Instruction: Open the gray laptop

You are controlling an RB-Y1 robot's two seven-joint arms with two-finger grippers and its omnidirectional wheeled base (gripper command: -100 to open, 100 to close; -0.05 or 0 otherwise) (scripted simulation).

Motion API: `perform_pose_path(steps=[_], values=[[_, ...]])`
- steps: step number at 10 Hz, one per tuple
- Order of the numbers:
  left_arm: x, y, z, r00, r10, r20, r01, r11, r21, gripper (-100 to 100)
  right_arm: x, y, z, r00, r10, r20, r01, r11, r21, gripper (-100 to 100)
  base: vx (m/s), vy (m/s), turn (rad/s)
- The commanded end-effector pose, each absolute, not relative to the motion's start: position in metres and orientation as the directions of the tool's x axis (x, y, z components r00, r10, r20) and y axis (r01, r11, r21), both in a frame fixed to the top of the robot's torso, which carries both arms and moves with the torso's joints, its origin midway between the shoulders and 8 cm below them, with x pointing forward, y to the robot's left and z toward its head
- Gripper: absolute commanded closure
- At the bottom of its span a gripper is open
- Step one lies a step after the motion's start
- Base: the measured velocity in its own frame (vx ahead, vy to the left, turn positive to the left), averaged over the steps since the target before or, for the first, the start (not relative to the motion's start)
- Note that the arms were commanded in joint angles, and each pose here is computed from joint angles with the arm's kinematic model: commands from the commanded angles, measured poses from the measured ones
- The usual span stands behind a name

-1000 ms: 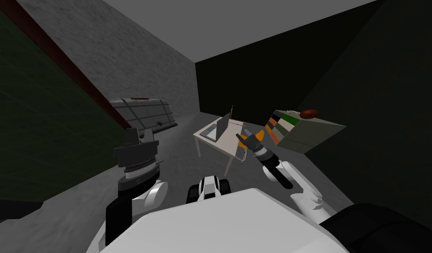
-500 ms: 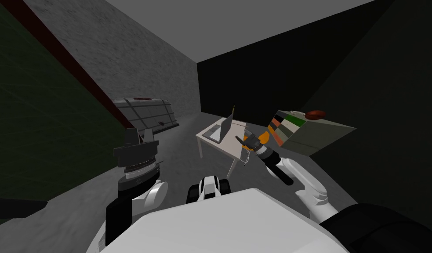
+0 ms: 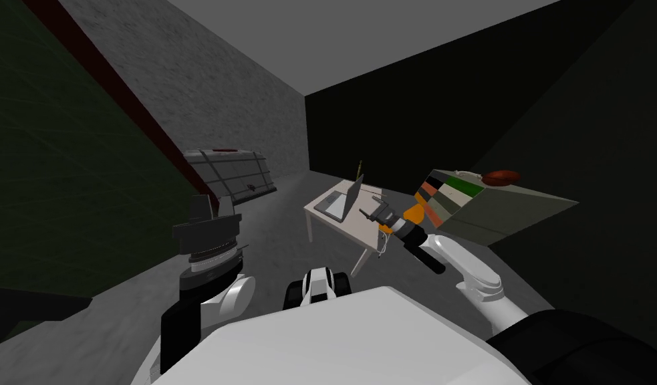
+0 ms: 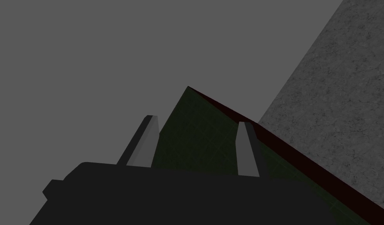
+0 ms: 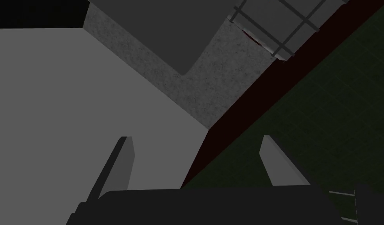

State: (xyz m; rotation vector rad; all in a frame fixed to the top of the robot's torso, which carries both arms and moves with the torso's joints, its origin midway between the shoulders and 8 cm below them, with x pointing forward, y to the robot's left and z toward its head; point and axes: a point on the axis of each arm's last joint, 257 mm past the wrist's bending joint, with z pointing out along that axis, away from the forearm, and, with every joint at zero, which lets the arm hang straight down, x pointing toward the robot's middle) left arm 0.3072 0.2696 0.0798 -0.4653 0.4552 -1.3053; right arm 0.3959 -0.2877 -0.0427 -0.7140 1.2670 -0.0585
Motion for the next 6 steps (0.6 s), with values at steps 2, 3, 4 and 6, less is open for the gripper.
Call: perform_pose_path(steps=[2,3,4,6], values=[[0.307,0.27,0.08,0.202,-0.978,-0.057,0.801,0.198,-0.565,0,0.409,-0.304,-0.052,0.318,-0.577,-0.752,-0.304,0.69,-0.657,-100,0.08,0.074,0.081],[0.307,0.27,0.08,0.202,-0.978,-0.057,0.801,0.198,-0.565,0,0.412,-0.309,-0.053,0.315,-0.612,-0.725,-0.295,0.663,-0.688,-100,0.086,0.084,0.085],[0.307,0.27,0.08,0.202,-0.978,-0.057,0.801,0.198,-0.565,0,0.415,-0.313,-0.054,0.313,-0.644,-0.698,-0.287,0.636,-0.716,-100,0.077,0.062,0.061],[0.307,0.27,0.08,0.202,-0.978,-0.057,0.801,0.199,-0.565,0,0.42,-0.321,-0.055,0.31,-0.698,-0.645,-0.273,0.584,-0.764,-100,0.064,0.047,0.063]])
